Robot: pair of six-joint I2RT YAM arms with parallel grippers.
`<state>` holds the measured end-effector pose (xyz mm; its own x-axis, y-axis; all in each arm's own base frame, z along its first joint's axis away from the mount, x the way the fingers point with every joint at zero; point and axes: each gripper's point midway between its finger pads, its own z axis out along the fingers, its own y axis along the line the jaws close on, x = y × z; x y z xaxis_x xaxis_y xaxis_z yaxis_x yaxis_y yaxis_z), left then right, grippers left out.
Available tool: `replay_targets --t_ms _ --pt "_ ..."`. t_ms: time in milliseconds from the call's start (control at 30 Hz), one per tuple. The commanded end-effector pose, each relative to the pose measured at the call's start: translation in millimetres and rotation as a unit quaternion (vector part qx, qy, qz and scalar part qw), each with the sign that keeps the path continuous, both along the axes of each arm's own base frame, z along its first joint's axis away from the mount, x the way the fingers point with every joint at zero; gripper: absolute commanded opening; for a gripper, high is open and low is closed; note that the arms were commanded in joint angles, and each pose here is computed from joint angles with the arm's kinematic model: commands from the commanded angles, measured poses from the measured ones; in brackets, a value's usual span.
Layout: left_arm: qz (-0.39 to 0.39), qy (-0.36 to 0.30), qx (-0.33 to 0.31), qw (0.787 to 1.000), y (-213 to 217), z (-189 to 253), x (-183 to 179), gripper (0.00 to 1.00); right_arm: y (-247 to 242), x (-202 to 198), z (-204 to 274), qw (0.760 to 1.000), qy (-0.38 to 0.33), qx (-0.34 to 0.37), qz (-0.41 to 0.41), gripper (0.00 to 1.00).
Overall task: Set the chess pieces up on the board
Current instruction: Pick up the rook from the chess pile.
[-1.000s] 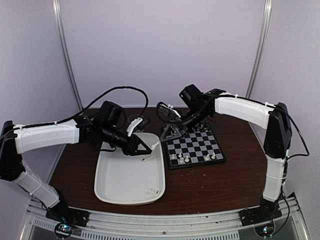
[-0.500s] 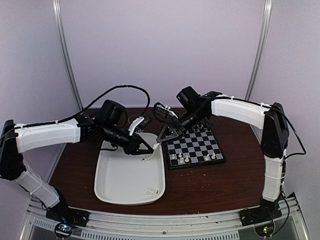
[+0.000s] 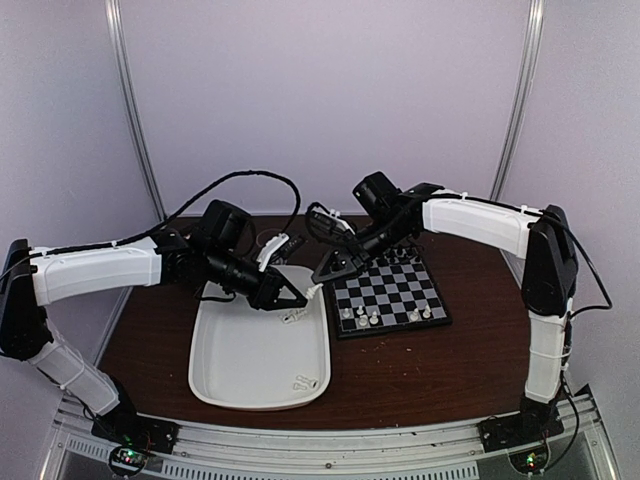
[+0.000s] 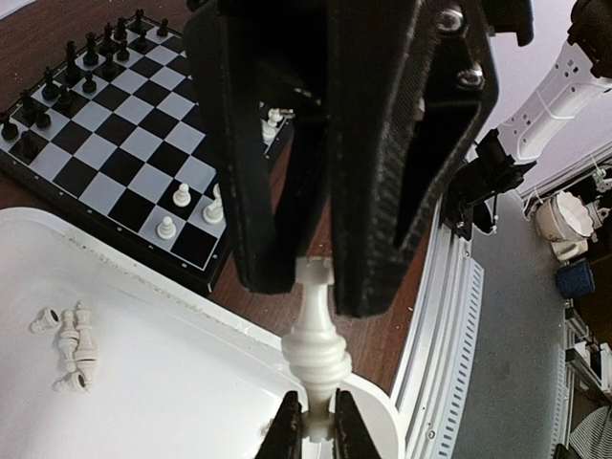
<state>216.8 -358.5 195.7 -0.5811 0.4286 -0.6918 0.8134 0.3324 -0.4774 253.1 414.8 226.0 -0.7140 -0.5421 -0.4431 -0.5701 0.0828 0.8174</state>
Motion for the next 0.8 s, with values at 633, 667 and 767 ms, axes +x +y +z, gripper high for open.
replay_targets --t_ms 633,667,767 --pt "0.003 -0.039 -0.024 0.999 -6.7 17.0 7.4 0.06 -1.0 -2.3 -17.3 1.0 -0.008 -0.018 0.006 0.1" --pt "0.003 -0.038 -0.023 0.999 -6.8 16.0 7.5 0.06 -1.1 -1.5 -17.8 1.0 -0.01 -0.019 0.005 0.06" --pt "0.005 -0.037 -0.019 0.999 -6.1 12.9 8.0 0.06 -3.9 2.5 -19.2 0.999 -0.02 -0.024 0.002 0.0"
